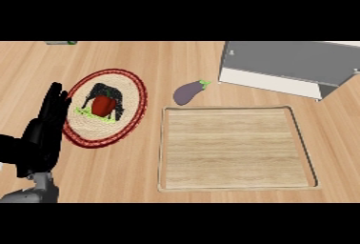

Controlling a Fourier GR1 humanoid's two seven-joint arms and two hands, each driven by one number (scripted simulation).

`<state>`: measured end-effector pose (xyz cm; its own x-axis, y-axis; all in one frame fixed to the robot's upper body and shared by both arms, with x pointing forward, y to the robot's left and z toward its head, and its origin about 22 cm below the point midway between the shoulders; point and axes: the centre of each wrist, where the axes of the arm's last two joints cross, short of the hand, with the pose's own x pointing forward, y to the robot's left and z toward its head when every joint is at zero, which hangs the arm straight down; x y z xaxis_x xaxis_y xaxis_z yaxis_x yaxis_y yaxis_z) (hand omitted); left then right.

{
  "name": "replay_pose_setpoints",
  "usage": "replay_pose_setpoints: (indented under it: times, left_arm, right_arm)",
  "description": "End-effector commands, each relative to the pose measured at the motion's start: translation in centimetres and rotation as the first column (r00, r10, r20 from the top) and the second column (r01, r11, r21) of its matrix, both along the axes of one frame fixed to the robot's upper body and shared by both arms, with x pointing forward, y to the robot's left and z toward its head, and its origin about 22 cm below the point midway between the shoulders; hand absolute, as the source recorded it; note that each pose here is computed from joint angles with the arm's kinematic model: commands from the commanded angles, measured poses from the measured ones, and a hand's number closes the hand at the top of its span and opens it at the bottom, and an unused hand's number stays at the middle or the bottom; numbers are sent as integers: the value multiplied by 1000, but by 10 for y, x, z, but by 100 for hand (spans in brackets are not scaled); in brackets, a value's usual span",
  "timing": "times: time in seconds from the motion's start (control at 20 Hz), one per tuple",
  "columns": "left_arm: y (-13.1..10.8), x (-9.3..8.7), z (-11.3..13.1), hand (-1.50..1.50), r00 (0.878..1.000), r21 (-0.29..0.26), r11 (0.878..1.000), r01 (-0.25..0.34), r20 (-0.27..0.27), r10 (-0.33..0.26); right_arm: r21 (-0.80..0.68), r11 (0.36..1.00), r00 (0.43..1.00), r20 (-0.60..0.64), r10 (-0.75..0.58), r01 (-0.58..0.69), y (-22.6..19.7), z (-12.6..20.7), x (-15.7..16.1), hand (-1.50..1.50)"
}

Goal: Pick the cupcake from the tray and place it in the tiered shelf

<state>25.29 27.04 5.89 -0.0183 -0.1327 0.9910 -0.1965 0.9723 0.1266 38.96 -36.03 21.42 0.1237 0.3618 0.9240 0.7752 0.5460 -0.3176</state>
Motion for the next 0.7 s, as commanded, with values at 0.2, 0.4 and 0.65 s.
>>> replay_pose_setpoints:
  times: [0.2, 0.4, 0.65]
  left_arm:
    - [-1, -6, -4, 0, 999, 0, 1000, -20, 24, 20]
    - [19, 4, 4, 0, 1000, -18, 1000, 6, 4, -6]
    - [3, 13, 3, 0, 1000, 10, 1000, 22, 2, -22]
  right_arm:
    - [27, 999, 999, -27, -21, 22, -64, 21, -94, -150]
    - [47, 999, 1000, -12, 18, -17, -82, 11, -135, -150]
    - [35, 999, 999, 8, 34, -35, -94, 4, -171, -150]
